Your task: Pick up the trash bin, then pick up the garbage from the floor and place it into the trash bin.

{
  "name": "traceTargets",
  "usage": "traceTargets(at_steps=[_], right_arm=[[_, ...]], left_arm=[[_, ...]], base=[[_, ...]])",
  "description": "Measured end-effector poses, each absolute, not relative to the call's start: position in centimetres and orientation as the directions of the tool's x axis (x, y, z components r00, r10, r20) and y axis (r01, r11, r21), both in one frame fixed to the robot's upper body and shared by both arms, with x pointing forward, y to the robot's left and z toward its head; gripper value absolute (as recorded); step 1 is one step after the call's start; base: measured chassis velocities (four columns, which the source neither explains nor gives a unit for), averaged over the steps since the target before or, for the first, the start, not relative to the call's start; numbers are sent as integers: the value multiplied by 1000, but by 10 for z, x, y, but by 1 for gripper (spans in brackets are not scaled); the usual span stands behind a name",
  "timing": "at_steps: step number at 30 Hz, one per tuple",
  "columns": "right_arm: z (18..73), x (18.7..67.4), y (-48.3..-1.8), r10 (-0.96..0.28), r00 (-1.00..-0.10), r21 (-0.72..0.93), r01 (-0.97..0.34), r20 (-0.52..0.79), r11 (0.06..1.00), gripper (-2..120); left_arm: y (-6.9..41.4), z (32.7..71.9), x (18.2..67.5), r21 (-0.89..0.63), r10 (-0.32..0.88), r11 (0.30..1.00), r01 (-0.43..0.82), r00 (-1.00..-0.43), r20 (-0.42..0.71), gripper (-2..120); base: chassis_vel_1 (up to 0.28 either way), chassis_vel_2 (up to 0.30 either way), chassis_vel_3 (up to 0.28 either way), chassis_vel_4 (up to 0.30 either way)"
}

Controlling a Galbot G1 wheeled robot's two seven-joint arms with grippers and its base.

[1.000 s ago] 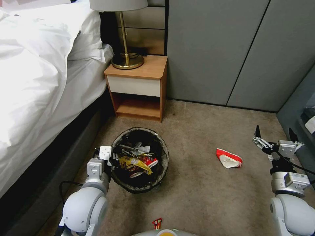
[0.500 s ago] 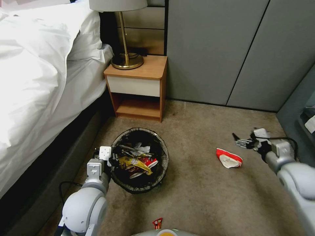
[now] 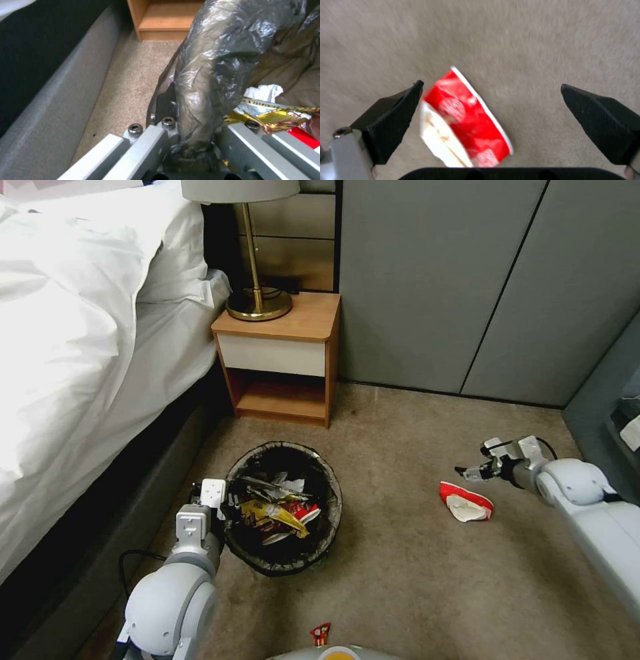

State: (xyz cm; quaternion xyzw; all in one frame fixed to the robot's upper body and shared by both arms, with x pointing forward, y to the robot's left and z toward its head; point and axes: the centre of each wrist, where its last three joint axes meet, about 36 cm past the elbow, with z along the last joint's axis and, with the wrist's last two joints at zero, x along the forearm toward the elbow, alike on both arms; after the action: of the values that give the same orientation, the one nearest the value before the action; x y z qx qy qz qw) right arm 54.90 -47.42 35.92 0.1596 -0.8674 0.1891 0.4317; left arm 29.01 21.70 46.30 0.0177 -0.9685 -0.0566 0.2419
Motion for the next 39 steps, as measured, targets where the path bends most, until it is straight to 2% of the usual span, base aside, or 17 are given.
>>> traceTargets(at_steps=[9, 23, 39], right_arm=[[322, 554, -488, -92, -479, -197, -518, 873, 832, 100], [295, 542, -470, -118, -459, -182, -558, 881, 809, 100], [263, 549, -461, -118, -424, -164, -570, 898, 805, 100]], left_arm=[[216, 464, 286, 123, -76, 992, -21, -882, 465, 0], [217, 468, 284, 130, -89, 991, -33, -885, 456, 0], [217, 466, 281, 133, -96, 990, -38, -881, 463, 0]], base=[[0, 0, 0, 0], [0, 0, 0, 0], [0, 0, 0, 0]])
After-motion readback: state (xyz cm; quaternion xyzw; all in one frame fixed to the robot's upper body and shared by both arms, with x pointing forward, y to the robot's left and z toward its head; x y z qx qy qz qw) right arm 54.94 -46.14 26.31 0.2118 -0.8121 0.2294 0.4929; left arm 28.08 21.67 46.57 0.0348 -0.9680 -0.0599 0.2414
